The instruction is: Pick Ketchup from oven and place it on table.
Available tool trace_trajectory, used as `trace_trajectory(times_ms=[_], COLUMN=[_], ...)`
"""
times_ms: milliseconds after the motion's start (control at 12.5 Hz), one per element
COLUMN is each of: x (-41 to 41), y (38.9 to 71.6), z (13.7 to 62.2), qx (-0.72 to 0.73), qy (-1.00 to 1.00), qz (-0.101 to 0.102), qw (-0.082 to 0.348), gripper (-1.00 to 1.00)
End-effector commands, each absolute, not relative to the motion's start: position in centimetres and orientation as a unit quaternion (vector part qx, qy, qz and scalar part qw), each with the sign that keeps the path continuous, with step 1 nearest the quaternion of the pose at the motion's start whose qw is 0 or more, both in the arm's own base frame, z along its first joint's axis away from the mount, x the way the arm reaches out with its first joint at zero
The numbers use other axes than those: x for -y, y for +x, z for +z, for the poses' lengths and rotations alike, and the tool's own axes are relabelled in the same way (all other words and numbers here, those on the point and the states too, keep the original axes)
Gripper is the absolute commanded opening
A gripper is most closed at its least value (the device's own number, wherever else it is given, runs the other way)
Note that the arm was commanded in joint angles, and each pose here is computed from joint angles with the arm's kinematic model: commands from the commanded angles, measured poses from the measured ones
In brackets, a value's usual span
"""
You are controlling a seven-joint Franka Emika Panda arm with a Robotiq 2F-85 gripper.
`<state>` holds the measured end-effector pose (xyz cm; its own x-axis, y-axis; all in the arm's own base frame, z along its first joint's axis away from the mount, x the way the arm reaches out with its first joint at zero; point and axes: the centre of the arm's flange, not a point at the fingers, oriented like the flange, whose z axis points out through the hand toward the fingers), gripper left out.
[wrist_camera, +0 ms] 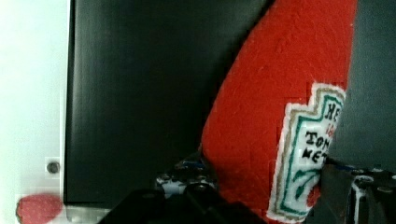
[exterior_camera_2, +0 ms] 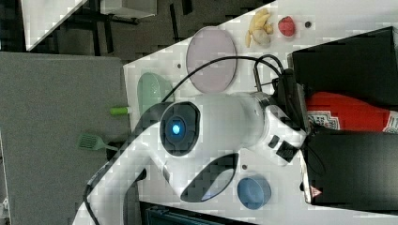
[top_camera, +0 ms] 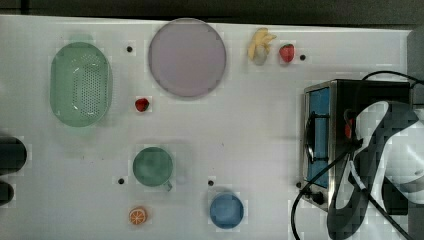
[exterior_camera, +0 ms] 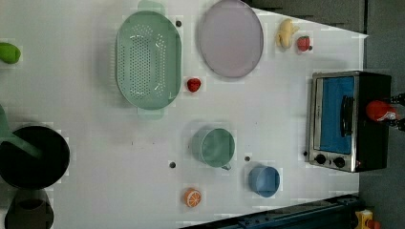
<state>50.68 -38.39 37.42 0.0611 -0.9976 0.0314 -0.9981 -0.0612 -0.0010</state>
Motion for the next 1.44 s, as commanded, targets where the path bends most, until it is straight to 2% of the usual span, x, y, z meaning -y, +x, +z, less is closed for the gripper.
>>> trace_trajectory(times_ms=[80,160,400,720,880,1040,1200,1360,1440], x=[35.5,33.7,26.2,15.3,10.5,6.4,3.3,1.7,1.5], y=[53.7,54.2,55.3,56.7,57.4,57.7,57.3,56.5,56.2], z=[47.3,49.5,54.6,56.6,56.0,54.2,51.3,47.7,45.6], qx=[0.630,0.615,0.559,0.474,0.432,0.390,0.357,0.344,0.347], qy=[0.774,0.786,0.829,0.879,0.901,0.921,0.932,0.935,0.934], qz=[0.066,0.061,0.027,-0.008,-0.014,-0.024,-0.045,-0.070,-0.073], qw=[-0.002,-0.004,-0.024,-0.044,-0.030,0.007,0.035,0.046,0.047], gripper=[0.27,0.27,0.27,0.27,0.27,0.27,0.27,0.27,0.27])
